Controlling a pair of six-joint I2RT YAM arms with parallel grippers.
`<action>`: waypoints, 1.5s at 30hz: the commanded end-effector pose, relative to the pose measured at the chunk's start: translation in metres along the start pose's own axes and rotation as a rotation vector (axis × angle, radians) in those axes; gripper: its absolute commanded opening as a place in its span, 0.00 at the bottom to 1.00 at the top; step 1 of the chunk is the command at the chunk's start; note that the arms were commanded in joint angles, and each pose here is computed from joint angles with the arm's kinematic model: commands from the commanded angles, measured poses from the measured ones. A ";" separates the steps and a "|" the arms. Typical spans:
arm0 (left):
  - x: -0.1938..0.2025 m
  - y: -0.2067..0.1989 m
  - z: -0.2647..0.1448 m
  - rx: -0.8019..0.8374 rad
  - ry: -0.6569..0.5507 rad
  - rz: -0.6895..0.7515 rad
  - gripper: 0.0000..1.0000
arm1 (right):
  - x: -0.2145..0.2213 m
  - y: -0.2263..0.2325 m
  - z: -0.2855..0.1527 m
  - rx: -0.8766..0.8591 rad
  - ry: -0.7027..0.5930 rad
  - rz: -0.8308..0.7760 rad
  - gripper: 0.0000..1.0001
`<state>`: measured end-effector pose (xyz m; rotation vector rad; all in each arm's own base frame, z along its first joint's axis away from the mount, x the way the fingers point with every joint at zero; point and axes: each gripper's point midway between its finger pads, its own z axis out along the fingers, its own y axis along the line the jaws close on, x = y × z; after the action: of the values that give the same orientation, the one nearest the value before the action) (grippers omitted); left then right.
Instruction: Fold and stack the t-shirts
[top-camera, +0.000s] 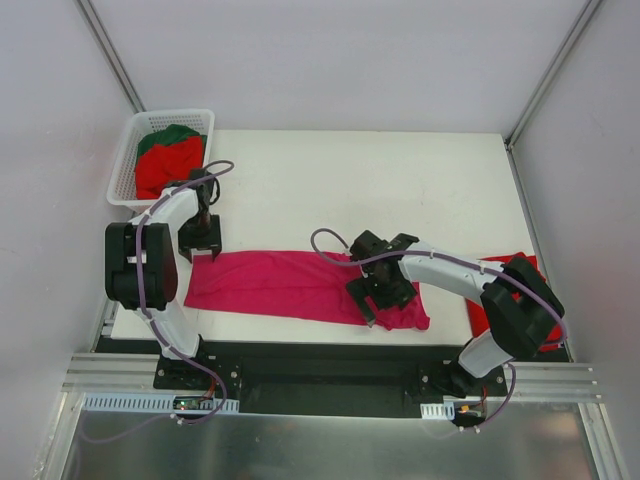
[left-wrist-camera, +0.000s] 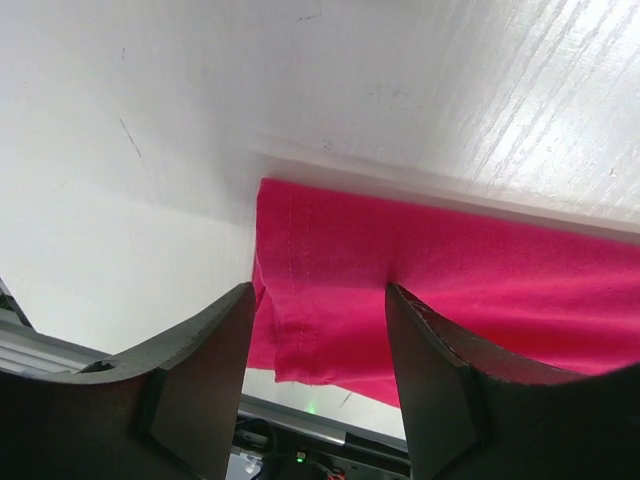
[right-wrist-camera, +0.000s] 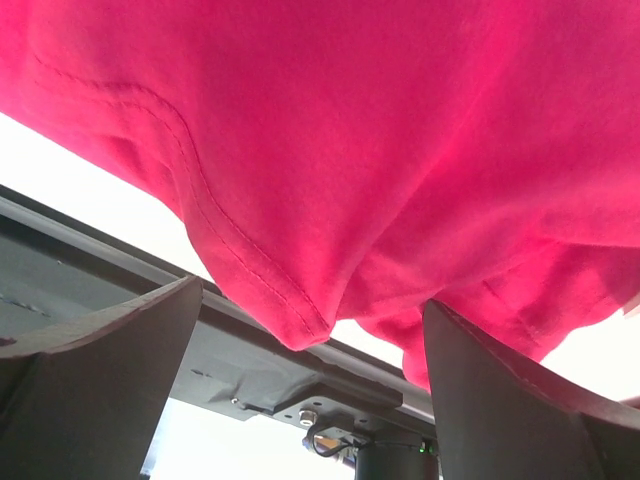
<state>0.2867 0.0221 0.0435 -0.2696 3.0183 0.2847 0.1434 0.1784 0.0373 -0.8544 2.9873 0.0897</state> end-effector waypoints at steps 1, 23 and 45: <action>0.009 0.024 -0.001 -0.070 0.027 -0.025 0.55 | 0.007 0.003 -0.007 -0.023 -0.008 0.009 0.96; 0.030 -0.003 0.016 0.135 0.128 -0.114 0.44 | 0.008 0.004 -0.002 -0.029 0.021 -0.005 0.96; 0.014 0.011 0.004 0.080 0.067 -0.088 0.00 | 0.017 0.005 0.005 -0.037 0.059 -0.005 0.96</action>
<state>0.2614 0.0215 0.0217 -0.4304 3.1009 0.0939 0.1342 0.1770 0.0330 -0.8680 3.0207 0.1168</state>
